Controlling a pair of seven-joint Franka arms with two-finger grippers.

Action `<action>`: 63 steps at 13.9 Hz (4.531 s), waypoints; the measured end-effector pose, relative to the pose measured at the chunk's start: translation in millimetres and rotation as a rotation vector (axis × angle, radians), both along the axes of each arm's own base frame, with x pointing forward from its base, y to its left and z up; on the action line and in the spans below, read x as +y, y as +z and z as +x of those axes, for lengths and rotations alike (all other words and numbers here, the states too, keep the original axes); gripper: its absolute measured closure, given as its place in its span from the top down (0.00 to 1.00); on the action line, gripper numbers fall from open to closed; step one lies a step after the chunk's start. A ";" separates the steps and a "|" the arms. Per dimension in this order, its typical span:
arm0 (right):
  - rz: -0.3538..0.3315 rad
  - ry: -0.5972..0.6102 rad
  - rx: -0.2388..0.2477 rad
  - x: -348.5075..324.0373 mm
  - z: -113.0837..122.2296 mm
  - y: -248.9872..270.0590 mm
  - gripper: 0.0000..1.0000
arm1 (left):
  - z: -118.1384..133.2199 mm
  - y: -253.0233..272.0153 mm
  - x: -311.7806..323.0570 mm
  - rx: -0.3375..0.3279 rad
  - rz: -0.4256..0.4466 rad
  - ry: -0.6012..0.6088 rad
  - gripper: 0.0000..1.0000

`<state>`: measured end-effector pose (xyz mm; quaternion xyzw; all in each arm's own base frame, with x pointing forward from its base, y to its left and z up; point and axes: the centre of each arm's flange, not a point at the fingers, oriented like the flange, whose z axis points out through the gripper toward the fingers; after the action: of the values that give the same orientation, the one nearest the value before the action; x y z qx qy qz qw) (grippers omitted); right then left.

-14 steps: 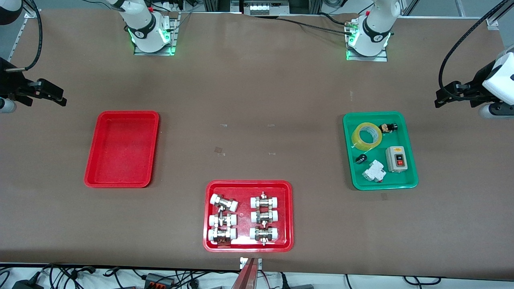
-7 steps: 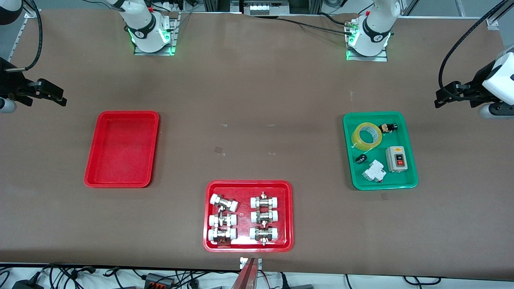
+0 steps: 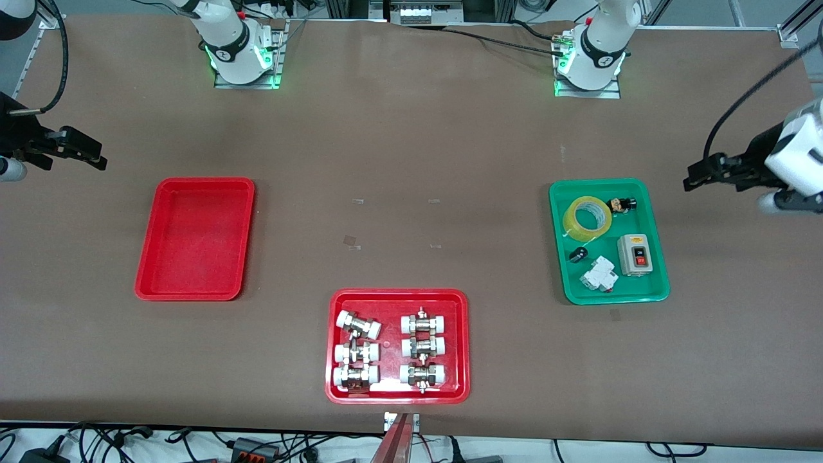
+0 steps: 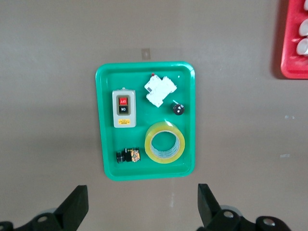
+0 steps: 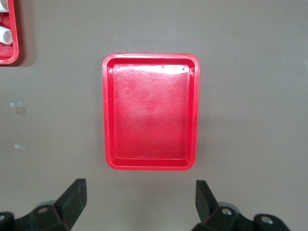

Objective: Left arm passes tape to right arm into tray
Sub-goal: 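Lower the left gripper over the yellow tape roll in the green tray, then close the left gripper on the yellow tape roll's rim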

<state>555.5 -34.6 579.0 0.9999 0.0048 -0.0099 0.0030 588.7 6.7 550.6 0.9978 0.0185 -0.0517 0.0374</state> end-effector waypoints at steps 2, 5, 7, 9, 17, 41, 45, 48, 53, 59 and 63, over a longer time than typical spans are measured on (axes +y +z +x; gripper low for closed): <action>0.000 0.000 0.003 -0.3 0.7 -1.7 1.00 | 6.2 -18.5 2.5 0.032 -0.009 0.001 1.00; 0.000 -0.001 0.005 -0.7 1.1 -3.0 1.00 | 23.5 -74.3 13.2 0.081 0.007 0.000 1.00; 0.000 -0.001 0.006 -0.7 1.1 -3.1 1.00 | 32.5 -131.9 15.5 0.094 0.024 -0.013 1.00; 0.000 -0.001 0.006 -0.8 1.1 -3.3 1.00 | 23.8 -178.8 9.1 0.118 0.020 -0.024 1.00; 0.000 -0.002 0.009 -1.4 1.1 -4.4 1.00 | 2.6 -227.3 -0.7 0.090 0.021 -0.035 1.00; 0.001 -0.013 0.018 -7.3 2.4 -8.9 1.00 | -63.5 -315.6 -13.8 0.095 0.029 0.013 1.00; 0.001 -0.014 0.019 -7.9 2.4 -9.1 1.00 | -67.8 -331.6 -15.5 0.127 0.025 0.035 1.00; 0.001 -0.014 0.019 -8.1 2.4 -9.2 1.00 | -71.9 -354.6 -16.2 0.160 0.013 0.047 1.00; 0.001 -0.014 0.019 -8.2 2.4 -9.2 1.00 | -73.0 -362.3 -15.9 0.170 0.009 0.051 0.88; -0.001 -0.016 0.015 -9.3 2.9 -9.3 1.00 | -69.3 -356.4 -15.0 0.166 0.013 0.064 0.24; -0.002 -0.016 0.008 -9.7 3.8 -9.2 1.00 | -65.2 -345.8 -14.4 0.185 0.019 0.061 0.22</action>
<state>559.3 -44.4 569.8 0.9999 -0.0034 -0.0141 0.0037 523.5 -7.7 204.8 0.9880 0.0528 -0.1422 0.0277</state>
